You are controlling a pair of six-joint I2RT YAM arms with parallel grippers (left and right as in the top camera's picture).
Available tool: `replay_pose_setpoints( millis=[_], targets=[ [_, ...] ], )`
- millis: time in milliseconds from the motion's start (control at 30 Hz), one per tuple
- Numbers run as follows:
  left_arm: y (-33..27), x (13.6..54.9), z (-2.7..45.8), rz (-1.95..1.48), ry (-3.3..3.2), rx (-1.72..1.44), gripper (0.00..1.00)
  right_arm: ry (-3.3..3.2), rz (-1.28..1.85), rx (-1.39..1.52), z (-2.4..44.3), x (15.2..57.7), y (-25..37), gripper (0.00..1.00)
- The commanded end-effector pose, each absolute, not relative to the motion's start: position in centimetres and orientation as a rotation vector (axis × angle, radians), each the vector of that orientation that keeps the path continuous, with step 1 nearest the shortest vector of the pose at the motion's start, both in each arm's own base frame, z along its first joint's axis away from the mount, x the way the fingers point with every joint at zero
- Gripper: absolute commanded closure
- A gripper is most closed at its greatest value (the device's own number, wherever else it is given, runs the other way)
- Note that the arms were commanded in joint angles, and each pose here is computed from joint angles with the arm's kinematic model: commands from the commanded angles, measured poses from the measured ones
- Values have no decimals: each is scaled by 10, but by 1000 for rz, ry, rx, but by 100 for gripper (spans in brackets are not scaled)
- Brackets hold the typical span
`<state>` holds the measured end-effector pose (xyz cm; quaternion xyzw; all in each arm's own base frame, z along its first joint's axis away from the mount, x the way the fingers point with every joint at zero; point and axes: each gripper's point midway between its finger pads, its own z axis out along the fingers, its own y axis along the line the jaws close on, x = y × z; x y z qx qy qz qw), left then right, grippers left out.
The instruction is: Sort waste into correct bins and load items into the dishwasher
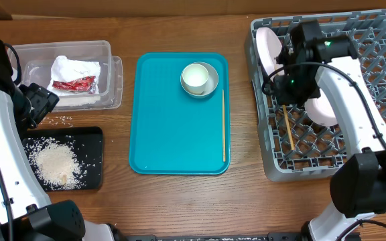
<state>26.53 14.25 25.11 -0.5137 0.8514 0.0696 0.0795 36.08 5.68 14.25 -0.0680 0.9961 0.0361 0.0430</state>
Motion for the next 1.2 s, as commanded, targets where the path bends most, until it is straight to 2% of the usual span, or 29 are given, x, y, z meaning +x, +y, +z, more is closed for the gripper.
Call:
replay_pose_setpoints(
  millis=[0, 33, 100, 500, 667, 733, 800, 833, 867, 1100, 1167],
  targets=[
    [144, 265, 251, 216, 2559, -1518, 0, 3071, 131, -244, 127, 355, 57, 93],
    [144, 265, 251, 216, 2559, -1518, 0, 3075, 133, -244, 125, 354, 57, 89],
    [144, 265, 251, 216, 2559, -1518, 0, 3082, 137, -244, 123, 353, 58, 87],
    [144, 265, 251, 216, 2559, -1518, 0, 3114, 253, -224, 127, 343, 69, 85],
    [144, 265, 251, 216, 2559, -1518, 0, 3040, 215, -94, 142, 361, 66, 85],
    [144, 265, 251, 216, 2559, -1518, 0, 2974, 211, -27, 148, 377, 65, 75],
    [144, 265, 251, 216, 2559, -1518, 0, 2899, 221, 1, 152, 395, 67, 49],
    [144, 265, 251, 216, 2559, -1518, 0, 2867, 224, -2, 153, 403, 68, 22],
    [144, 265, 251, 216, 2559, -1518, 0, 2841, 224, -5, 153, 410, 68, 1],
    [144, 265, 251, 216, 2559, -1518, 0, 2776, 33, 76, 146, 433, 45, 0],
    [144, 265, 251, 216, 2559, -1518, 0, 2782, -6, 81, 142, 432, 41, 3]
  ],
)
